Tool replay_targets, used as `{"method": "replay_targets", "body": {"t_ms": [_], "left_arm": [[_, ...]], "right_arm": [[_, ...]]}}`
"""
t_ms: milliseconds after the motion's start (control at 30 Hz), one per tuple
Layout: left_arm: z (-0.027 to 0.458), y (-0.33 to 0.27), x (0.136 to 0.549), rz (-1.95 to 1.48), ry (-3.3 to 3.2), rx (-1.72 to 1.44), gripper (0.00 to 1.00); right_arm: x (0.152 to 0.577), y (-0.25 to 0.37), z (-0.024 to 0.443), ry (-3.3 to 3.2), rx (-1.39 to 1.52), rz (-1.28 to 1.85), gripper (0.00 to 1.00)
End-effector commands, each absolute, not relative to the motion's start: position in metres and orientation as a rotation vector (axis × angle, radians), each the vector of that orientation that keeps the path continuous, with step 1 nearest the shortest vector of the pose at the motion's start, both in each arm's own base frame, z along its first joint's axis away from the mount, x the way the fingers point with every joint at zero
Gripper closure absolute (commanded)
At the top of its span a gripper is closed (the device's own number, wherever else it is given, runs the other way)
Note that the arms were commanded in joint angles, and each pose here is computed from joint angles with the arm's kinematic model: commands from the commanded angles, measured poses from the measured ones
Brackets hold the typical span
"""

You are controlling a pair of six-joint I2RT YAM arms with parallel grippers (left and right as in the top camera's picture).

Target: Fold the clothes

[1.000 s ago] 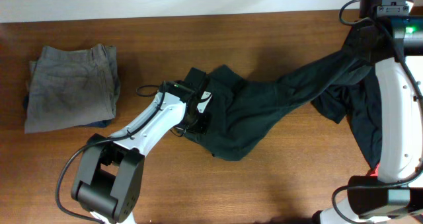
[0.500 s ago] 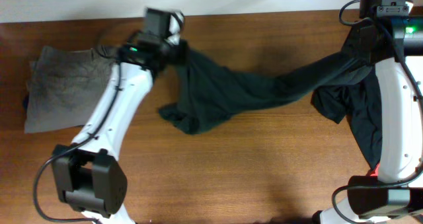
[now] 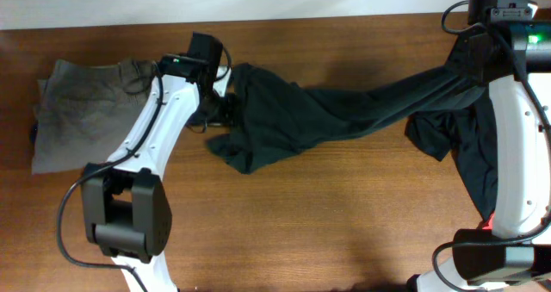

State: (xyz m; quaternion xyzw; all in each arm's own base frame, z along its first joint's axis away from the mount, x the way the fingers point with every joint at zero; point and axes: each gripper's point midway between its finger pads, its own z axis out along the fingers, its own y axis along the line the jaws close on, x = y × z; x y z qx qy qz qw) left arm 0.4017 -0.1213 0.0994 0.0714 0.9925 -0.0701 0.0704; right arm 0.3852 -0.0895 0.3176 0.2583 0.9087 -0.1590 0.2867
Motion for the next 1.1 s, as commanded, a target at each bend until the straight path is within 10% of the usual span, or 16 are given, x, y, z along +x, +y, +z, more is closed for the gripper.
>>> {"method": "replay_targets", "body": {"t_ms": [0, 700, 1067], "left_arm": [[0.088, -0.151, 0.387, -0.401, 3.028, 0.278, 0.25], [0.066, -0.206, 0.392, -0.69, 2.923, 0.378, 0.32], [0.066, -0.215, 0.386, -0.699, 2.926, 0.414, 0.73]], "right_arm": [[0.387, -0.091, 0.318, 2.422, 0.712, -0.408, 0.96], [0.385, -0.091, 0.317, 2.428, 0.712, -0.412, 0.96], [0.385, -0.091, 0.317, 2.429, 0.712, -0.412, 0.96]]}}
